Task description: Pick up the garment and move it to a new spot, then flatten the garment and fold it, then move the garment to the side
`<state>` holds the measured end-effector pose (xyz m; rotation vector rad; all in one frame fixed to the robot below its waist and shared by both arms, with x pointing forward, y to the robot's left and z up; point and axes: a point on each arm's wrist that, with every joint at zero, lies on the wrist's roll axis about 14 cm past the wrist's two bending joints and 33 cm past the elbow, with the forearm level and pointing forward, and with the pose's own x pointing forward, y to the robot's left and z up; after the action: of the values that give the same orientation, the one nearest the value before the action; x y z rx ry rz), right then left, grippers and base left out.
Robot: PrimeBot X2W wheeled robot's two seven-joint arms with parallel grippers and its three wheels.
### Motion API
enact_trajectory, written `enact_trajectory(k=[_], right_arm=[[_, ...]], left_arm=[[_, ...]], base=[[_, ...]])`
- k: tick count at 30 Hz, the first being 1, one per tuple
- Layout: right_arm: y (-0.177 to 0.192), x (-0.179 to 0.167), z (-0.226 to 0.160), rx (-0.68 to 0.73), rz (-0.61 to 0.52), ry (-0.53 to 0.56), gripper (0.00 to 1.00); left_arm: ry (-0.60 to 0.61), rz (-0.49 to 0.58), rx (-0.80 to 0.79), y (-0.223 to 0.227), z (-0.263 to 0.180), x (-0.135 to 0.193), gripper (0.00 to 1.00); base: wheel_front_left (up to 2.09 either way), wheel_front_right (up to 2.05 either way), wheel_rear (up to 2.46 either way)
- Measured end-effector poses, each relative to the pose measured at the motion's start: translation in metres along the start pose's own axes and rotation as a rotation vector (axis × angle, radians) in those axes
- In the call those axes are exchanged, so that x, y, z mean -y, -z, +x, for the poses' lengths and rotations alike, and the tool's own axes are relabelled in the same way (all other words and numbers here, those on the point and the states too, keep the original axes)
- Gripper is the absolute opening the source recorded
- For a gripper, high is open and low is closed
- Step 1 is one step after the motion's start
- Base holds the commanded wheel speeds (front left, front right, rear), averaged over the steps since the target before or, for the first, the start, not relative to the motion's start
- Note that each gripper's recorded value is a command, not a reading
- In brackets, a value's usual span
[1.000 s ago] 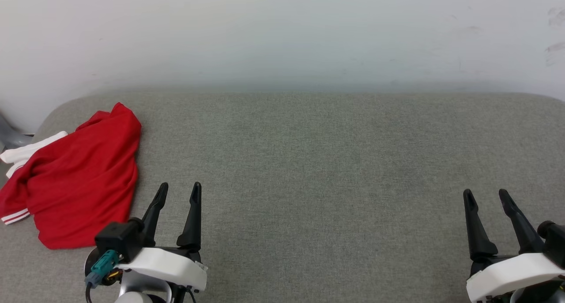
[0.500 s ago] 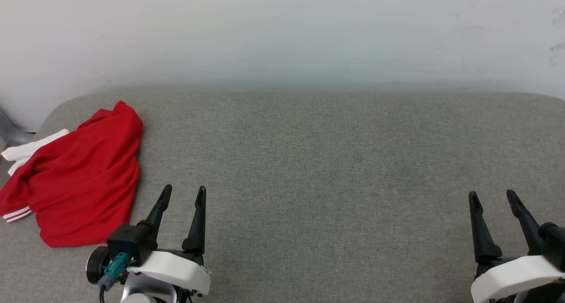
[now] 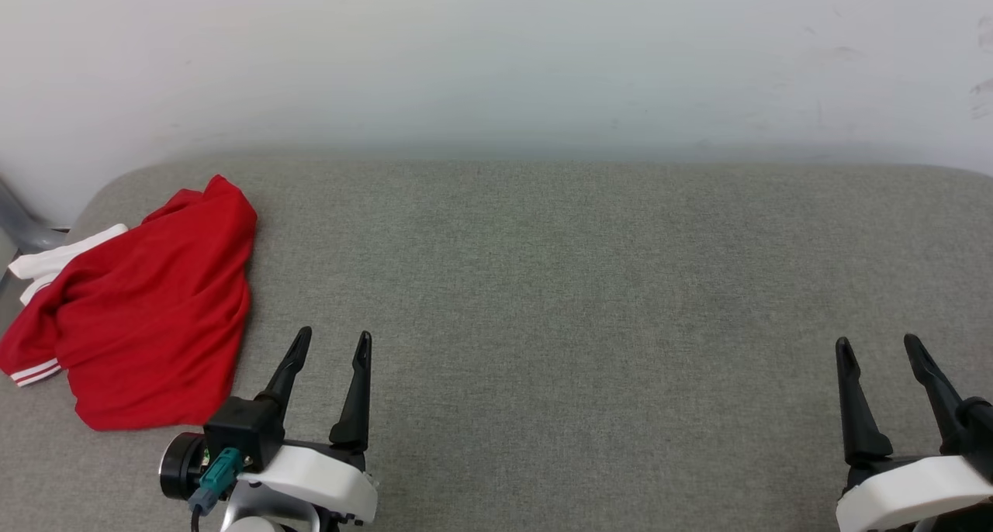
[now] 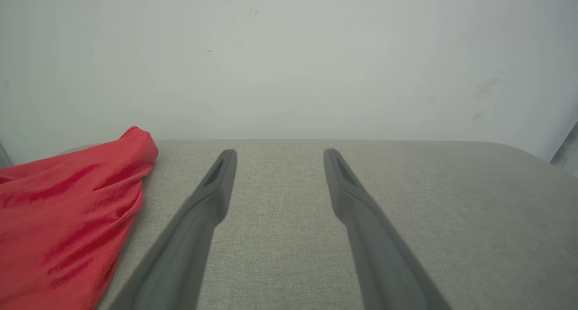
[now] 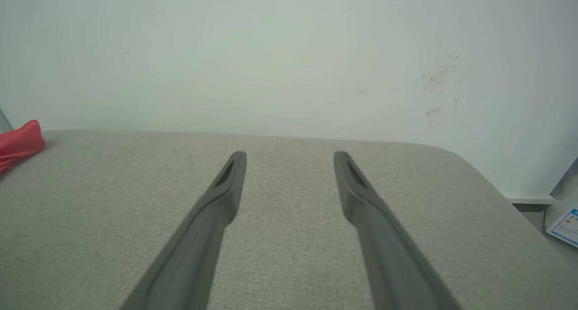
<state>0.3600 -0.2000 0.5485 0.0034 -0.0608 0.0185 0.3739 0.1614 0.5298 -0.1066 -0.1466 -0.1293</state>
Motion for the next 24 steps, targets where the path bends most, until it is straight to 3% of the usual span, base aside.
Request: enact_trajectory(k=[9,24], right_arm=[[0.000,-0.010,0.004,0.020,0.015,-0.030,1.00],[-0.003,-0.084,0.033,0.048,0.013,-0.248,1.00]], left_arm=[[-0.024,-0.026,0.007,-0.001,-0.002,-0.006,1.00],[-0.223,-0.016,0.038,-0.015,-0.035,-0.066,1.00]], base=[[0.00,0.00,0.00],[0.00,0.00,0.00]])
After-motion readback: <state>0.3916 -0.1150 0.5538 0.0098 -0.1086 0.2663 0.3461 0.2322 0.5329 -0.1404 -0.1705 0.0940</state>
